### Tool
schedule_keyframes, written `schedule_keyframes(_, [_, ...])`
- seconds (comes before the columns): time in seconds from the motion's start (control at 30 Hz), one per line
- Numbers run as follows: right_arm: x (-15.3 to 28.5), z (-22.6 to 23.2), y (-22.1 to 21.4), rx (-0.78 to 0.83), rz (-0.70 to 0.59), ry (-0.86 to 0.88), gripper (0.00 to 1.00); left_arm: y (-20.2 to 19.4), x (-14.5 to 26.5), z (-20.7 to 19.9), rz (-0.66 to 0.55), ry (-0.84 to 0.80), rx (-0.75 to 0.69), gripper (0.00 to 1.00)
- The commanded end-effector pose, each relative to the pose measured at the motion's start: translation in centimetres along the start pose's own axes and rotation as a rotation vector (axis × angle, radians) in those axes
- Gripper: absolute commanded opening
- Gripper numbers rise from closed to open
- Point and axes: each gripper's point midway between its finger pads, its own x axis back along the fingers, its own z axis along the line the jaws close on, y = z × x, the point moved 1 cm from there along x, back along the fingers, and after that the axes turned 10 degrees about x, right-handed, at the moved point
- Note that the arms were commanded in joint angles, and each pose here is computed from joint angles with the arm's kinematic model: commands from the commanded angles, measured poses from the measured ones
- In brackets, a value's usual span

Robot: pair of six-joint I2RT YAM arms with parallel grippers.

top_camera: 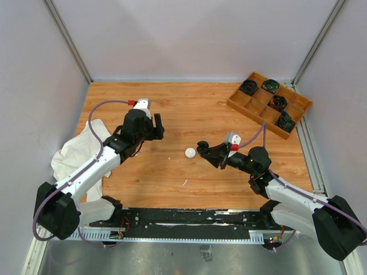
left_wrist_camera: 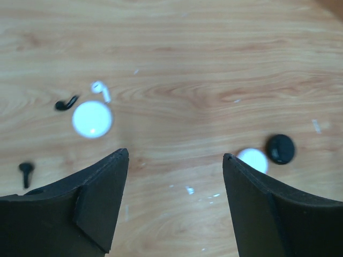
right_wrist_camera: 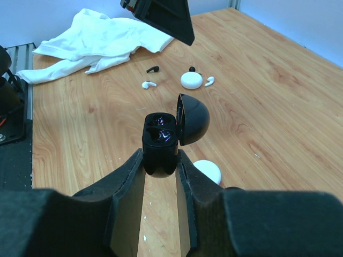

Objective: Insert the wireless bluetooth earbuds into the charging case
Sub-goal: Pick up the earbud from the center of the board.

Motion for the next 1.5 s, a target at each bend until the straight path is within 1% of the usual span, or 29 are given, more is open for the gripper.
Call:
schedule_keyframes(0.0, [0.2, -0.8, -0.4, 0.036, 0.015, -0.041, 0.01, -1.6, -0.6, 5.1, 0.087, 0.18, 0.036, 0.75])
schedule_keyframes(0.2, [0.4, -1.2, -0.4, 0.048, 0.038, -0.065, 0.01, -2.4, -1.3, 9.7, 0.207, 0.281, 0.056, 0.72])
schedule_keyframes(0.37, [0.5, -1.3, -0.2, 0.055, 0.036, -0.074, 0.01, -3.1, -1.8, 13.7, 0.294, 0.365, 0.056, 0.72])
schedule_keyframes(0.57, [0.5, -1.2, -0.1, 0.064, 0.043, -0.071, 0.01, -3.9, -2.5, 17.1, 0.363, 0.391, 0.108, 0.72])
schedule_keyframes(0.67, [0.5, -1.2, -0.1, 0.064, 0.046, -0.072, 0.01, -3.9, -2.8, 18.4, 0.393, 0.403, 0.123, 0.69])
schedule_keyframes(0.77, [0.5, -1.3, -0.3, 0.064, 0.053, -0.077, 0.01, -3.9, -3.2, 19.1, 0.412, 0.404, 0.139, 0.64])
schedule_keyframes(0.87, [0.5, -1.3, -0.6, 0.062, 0.062, -0.08, 0.01, -4.2, -3.5, 19.6, 0.44, 0.418, 0.136, 0.56])
schedule_keyframes(1.0, [0.4, -1.4, -0.5, 0.062, 0.063, -0.078, 0.01, -4.8, -3.9, 20.3, 0.48, 0.45, 0.13, 0.52])
schedule_keyframes(1.23, [0.3, -1.4, -0.8, 0.058, 0.07, -0.077, 0.01, -5.6, -4.1, 21.6, 0.515, 0.511, 0.112, 0.5])
schedule_keyframes(1.4, [0.3, -1.3, -0.9, 0.056, 0.071, -0.073, 0.01, -6.2, -4.5, 21.8, 0.547, 0.508, 0.107, 0.45])
schedule_keyframes(1.47, [0.3, -1.4, -0.9, 0.057, 0.071, -0.075, 0.01, -6.4, -4.6, 22.0, 0.559, 0.513, 0.104, 0.45])
